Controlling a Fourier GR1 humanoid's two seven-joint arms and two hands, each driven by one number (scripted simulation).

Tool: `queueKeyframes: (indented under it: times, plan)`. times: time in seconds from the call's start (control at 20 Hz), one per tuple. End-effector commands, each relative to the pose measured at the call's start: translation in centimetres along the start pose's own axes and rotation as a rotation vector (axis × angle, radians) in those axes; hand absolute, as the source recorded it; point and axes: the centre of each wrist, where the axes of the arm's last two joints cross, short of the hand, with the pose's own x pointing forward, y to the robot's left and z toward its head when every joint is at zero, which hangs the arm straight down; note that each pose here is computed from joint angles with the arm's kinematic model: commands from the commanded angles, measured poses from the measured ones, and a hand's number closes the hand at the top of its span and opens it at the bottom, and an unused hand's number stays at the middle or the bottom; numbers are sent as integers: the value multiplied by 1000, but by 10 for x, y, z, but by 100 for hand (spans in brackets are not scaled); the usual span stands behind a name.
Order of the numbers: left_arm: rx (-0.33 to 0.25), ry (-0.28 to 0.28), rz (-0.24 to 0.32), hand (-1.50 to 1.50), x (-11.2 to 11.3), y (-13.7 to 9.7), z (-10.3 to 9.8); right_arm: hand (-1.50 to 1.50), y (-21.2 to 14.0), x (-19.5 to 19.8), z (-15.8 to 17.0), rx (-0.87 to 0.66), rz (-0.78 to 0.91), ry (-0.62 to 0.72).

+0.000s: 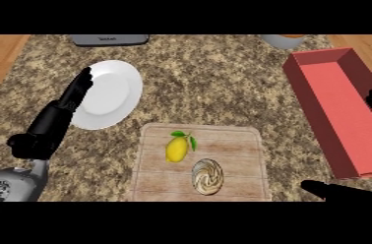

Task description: Pick the cupcake from the cutting board and place it in the cardboard box

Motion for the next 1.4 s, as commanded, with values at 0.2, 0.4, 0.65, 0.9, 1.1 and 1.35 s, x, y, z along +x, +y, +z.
queueKeyframes:
  times: [0.2, 0.4, 0.65, 0.9, 1.1, 1.35]
  plan:
    - [-87, -56, -23, 0, 3, -13, -12, -150, 7, 42, 28, 189, 310, -92]
    - [-79, -81, -32, 0, 5, -5, -19, -150, 13, 58, 29, 351, 481, -4]
    - [-93, -56, -25, 0, -6, -11, -14, -150, 25, 80, 34, 551, 612, 71]
    - [-113, -60, -24, 0, -5, -18, -21, -150, 49, 94, 19, 607, 741, 139]
    - [-96, -70, -33, 0, -3, -12, -21, -150, 84, 115, 29, 666, 754, 176]
    - [-102, -67, -33, 0, -3, 4, -21, -150, 122, 124, 26, 707, 787, 259]
